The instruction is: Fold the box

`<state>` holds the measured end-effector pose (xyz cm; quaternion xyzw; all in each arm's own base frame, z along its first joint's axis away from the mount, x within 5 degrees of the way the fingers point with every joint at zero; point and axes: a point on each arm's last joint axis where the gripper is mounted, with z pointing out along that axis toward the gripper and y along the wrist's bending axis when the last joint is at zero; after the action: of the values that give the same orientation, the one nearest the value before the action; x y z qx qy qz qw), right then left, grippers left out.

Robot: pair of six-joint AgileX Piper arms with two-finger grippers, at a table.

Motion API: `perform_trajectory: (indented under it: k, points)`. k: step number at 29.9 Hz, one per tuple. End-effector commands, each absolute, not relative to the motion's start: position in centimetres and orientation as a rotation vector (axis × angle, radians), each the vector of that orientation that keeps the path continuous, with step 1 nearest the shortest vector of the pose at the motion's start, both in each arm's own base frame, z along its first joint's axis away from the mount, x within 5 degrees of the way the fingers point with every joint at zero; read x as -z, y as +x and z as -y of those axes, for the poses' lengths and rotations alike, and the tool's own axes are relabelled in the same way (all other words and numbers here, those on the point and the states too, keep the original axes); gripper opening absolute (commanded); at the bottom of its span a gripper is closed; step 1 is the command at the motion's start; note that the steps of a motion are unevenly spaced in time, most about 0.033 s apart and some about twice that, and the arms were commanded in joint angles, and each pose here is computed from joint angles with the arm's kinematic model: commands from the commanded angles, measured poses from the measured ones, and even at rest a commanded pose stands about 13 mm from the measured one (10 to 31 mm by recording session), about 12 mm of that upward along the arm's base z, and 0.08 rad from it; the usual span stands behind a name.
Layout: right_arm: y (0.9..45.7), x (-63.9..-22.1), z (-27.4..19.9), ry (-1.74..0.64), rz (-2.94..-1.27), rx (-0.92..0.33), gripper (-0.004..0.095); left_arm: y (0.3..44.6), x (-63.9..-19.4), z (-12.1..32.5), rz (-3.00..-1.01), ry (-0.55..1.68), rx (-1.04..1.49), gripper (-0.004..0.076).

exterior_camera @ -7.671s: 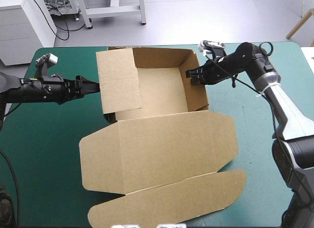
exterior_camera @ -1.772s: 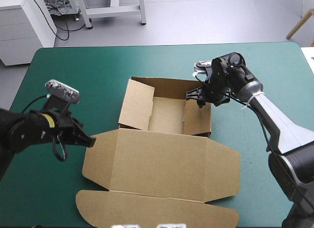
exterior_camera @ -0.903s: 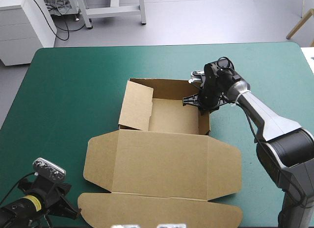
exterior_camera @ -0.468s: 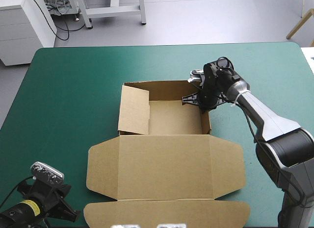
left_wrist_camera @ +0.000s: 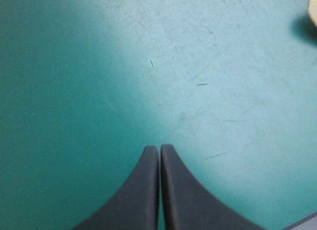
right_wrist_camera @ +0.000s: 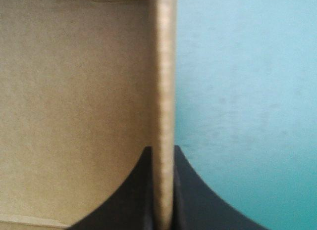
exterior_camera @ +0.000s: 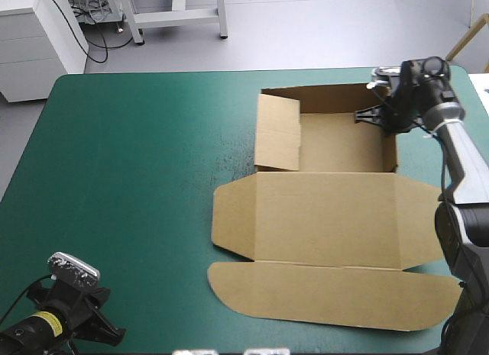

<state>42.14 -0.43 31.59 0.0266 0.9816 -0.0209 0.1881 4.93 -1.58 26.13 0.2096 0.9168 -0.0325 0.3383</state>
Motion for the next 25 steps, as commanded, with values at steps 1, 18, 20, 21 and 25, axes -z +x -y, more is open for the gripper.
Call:
perform_trajectory:
  k: [1,18,20,21,25]
  points:
    - [40.4,-35.4,6.6,0.204,-2.646,0.139,-0.0019,5.3,-27.1,1.8,-2.332,0.527,0.104,-0.0010]
    - [32.8,-35.0,24.5,0.885,-2.526,0.185,0.0053,5.3,-27.1,1.8,-2.332,0.527,0.104,-0.0010]
    - [32.9,-35.0,24.4,0.886,-2.523,0.172,0.0149,5.3,-27.1,1.8,-2.332,0.527,0.104,-0.0010]
    - [33.0,-35.0,24.3,0.888,-2.519,0.151,0.0211,5.3,-27.1,1.8,-2.332,0.527,0.104,-0.0010]
    - [33.2,-35.0,24.0,0.876,-2.512,0.097,0.0448,5.3,-27.0,1.8,-2.334,0.527,0.103,-0.0010]
